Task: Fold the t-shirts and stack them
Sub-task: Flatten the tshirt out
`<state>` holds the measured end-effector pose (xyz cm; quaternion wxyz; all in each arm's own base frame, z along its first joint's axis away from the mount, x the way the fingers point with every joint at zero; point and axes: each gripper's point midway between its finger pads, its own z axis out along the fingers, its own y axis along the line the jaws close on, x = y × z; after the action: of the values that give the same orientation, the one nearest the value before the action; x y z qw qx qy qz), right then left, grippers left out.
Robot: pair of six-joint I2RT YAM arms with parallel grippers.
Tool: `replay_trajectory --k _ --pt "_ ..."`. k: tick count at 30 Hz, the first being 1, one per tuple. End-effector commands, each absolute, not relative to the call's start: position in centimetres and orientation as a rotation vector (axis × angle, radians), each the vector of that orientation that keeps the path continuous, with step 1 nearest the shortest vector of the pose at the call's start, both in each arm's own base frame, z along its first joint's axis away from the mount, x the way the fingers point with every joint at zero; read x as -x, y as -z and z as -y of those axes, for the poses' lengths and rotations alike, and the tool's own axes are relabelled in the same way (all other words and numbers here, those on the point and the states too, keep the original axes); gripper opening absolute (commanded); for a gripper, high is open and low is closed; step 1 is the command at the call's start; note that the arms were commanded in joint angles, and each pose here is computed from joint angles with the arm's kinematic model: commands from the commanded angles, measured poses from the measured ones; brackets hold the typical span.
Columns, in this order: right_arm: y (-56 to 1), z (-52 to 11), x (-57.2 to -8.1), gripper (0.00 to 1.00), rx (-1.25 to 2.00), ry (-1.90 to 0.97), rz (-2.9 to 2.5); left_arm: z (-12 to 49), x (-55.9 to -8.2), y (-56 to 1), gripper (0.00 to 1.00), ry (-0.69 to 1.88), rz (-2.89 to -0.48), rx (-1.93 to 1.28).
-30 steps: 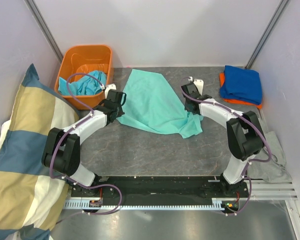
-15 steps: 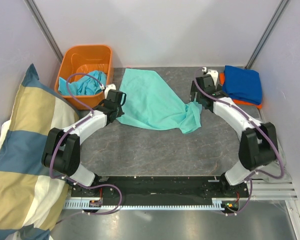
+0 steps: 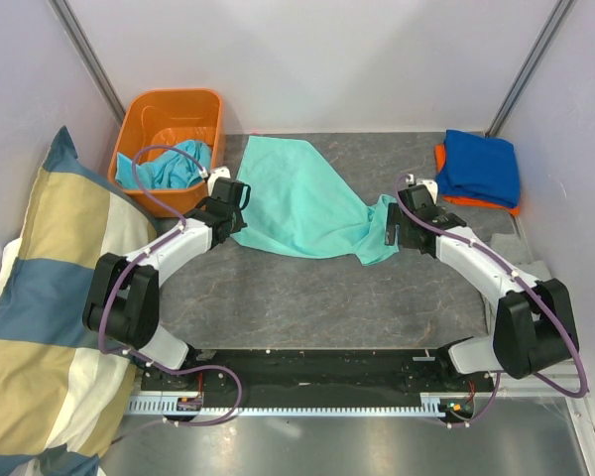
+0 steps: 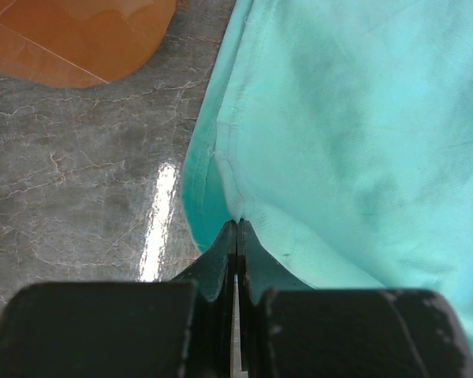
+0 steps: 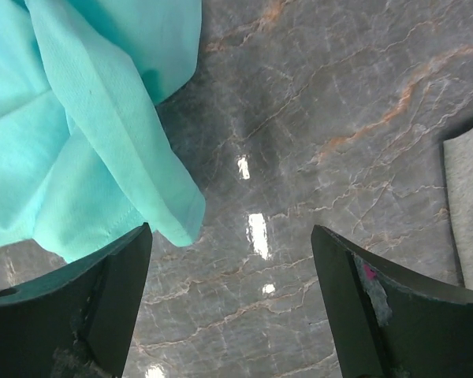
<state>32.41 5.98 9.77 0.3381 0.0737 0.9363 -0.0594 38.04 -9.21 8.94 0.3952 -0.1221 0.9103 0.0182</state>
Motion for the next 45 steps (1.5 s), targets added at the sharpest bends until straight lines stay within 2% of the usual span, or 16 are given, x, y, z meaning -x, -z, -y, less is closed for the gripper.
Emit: replay_trajectory --k 1,7,23,31,45 --pt "-10.3 -6.8 -32.1 0.89 -0.146 0.095 -2.434 9.3 -38.2 -8.6 0.02 -0.047 -2.313 0.289" --pt "-10.0 -7.9 -31.6 0.81 -0.097 0.028 -2.459 9.3 -38.1 -8.5 0.02 -0.045 -2.316 0.286" --pt "-6.7 -9.1 -32.3 0.68 -0.08 0.025 -2.527 9.1 -38.0 -8.6 0.02 -0.053 -2.313 0.289" --pt "-6.4 -8.9 -32.7 0.51 -0.082 0.047 -2.522 8.9 -37.9 -8.5 0.02 -0.062 -2.312 0.29" --pt "-6.2 -9.0 -33.6 0.41 -0.084 0.06 -2.513 8.9 -37.9 -8.5 0.02 -0.065 -2.313 0.288"
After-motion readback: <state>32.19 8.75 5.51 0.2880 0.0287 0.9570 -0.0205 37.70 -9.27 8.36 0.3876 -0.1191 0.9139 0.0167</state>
